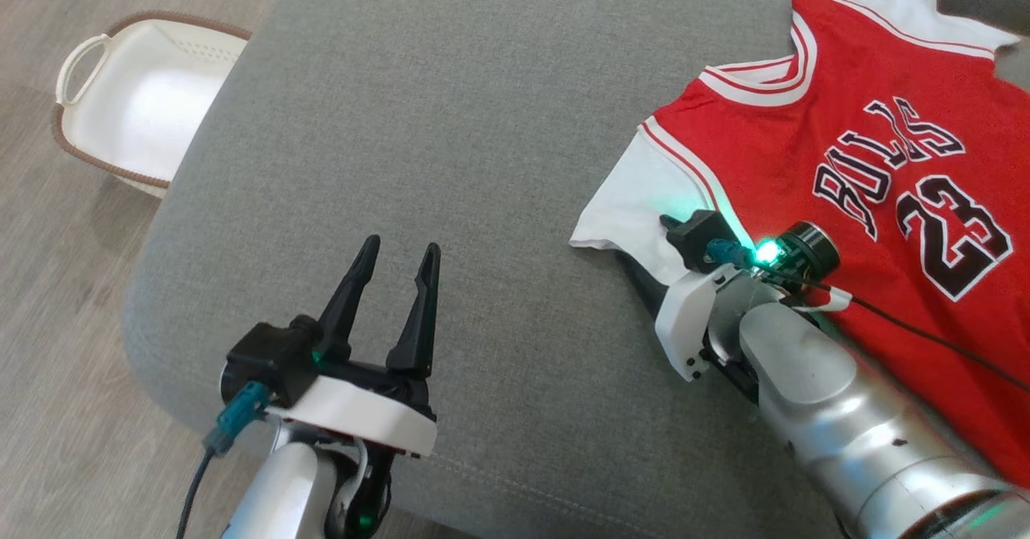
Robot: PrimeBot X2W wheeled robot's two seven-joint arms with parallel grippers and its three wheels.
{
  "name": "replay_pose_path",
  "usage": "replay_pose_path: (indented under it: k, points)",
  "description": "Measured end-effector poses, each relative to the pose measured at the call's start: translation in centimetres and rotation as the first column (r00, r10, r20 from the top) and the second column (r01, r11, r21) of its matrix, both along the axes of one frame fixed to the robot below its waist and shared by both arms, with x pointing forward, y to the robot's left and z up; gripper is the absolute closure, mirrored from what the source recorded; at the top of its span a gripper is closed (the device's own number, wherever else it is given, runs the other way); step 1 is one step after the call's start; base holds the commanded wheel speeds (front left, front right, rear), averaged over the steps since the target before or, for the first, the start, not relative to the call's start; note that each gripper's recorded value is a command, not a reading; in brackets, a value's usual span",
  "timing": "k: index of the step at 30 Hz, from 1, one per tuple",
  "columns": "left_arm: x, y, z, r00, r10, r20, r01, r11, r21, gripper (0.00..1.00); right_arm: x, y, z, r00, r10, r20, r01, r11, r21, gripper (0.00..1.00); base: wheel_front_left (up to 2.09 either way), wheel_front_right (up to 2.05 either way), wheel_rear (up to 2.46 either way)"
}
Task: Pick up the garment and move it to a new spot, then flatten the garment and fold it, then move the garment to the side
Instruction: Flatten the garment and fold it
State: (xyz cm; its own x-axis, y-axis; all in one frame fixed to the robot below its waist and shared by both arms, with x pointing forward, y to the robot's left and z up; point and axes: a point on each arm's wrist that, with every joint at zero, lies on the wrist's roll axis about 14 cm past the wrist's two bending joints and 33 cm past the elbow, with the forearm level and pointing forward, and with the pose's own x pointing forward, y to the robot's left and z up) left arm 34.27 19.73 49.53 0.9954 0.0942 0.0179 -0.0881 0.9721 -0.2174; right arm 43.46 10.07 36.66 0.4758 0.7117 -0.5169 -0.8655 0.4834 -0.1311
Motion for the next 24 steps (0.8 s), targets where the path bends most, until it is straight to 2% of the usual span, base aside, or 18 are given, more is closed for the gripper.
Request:
replay_pose_path:
  k: [2, 3, 4, 5, 14, 18, 19, 22, 23, 24]
  points:
    - [0.1, -0.1, -0.1, 1.000, -0.004, -0.004, 0.004, 1.000, -0.001, 0.00, 0.2, -0.1, 0.0, 1.000, -0.005, 0.000, 0.005, 1.000, 0.003, 0.00, 0.00, 0.00, 0.00]
    - [0.2, -0.2, -0.2, 1.000, -0.006, -0.006, 0.006, 1.000, -0.001, 0.00, 0.4, -0.1, 0.0, 1.000, -0.011, -0.001, 0.011, 1.000, 0.004, 0.09, 0.00, 0.00, 0.00]
    - [0.2, -0.2, -0.2, 1.000, -0.007, -0.006, 0.007, 1.000, -0.001, 0.00, 0.5, -0.1, 0.0, 1.000, -0.014, 0.000, 0.014, 1.000, 0.010, 0.80, 0.00, 0.00, 0.00]
    - [0.2, -0.2, -0.2, 1.000, -0.008, -0.006, 0.008, 1.000, -0.001, 0.00, 0.5, -0.1, 0.1, 1.000, -0.020, -0.005, 0.020, 1.000, 0.022, 1.00, 0.00, 0.00, 0.00]
    - [0.5, -0.5, 0.4, 1.000, -0.021, 0.014, 0.021, 1.000, 0.000, 0.00, -1.6, 2.2, 2.3, 0.999, 0.039, -0.006, -0.038, 0.991, 0.128, 1.00, 0.00, 0.00, 0.00]
    - [0.6, -0.9, 0.8, 0.999, -0.034, 0.031, 0.034, 0.999, -0.003, 0.00, -4.5, 4.0, 3.6, 0.993, 0.116, -0.017, -0.110, 0.975, 0.195, 1.00, 0.00, 0.00, 0.00]
    - [0.6, -1.1, 1.0, 0.998, -0.042, 0.039, 0.042, 0.999, -0.004, 0.00, -6.2, 4.7, 4.1, 0.987, 0.161, -0.025, -0.152, 0.964, 0.217, 1.00, 0.00, 0.00, 0.00]
    - [0.7, -1.4, 1.4, 0.997, -0.053, 0.050, 0.054, 0.999, -0.004, 0.00, -8.1, 5.1, 4.2, 0.978, 0.204, -0.045, -0.189, 0.957, 0.220, 1.00, 0.00, 0.00, 0.00]
    - [0.7, -1.6, 1.4, 0.997, -0.058, 0.053, 0.058, 0.998, -0.004, 0.00, -8.5, 5.0, 4.0, 0.976, 0.211, -0.050, -0.196, 0.958, 0.209, 0.92, 0.00, 0.00, 0.00]
    - [0.7, -1.7, 1.5, 0.996, -0.062, 0.057, 0.062, 0.998, -0.005, 0.00, -8.8, 4.8, 3.9, 0.975, 0.217, -0.049, -0.203, 0.958, 0.201, 0.00, 0.00, 0.00, 0.00]
